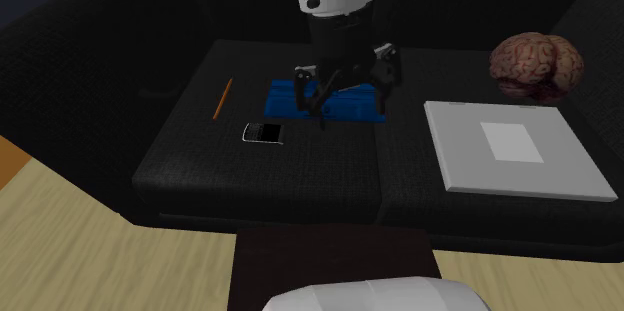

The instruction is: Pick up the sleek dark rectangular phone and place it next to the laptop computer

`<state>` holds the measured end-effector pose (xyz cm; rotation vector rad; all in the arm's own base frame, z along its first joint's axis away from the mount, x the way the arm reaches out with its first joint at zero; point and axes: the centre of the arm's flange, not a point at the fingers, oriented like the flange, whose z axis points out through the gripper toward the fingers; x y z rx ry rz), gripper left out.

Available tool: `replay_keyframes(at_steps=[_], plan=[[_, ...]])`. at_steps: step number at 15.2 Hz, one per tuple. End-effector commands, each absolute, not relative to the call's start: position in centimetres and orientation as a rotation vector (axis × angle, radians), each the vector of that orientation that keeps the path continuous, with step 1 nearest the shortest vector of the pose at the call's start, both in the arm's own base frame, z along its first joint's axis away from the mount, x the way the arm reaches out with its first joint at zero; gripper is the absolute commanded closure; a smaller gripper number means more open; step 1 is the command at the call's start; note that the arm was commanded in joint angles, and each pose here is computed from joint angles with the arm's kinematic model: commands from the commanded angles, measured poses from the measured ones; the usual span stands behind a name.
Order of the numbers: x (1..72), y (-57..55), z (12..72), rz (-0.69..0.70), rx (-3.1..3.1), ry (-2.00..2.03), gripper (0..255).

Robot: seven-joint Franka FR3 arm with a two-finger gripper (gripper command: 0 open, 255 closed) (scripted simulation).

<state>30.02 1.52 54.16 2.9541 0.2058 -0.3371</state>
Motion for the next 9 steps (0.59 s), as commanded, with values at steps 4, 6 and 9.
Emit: replay_keyframes(at_steps=[4, 6, 9], plan=[[32.3, 2.1, 51.6, -0.296, 2.952, 0.422, 0], [33.7, 2.7, 49.9, -0.268, 2.941, 0.566, 0], [35.8, 4.0, 47.5, -0.224, 2.913, 0.782, 0]])
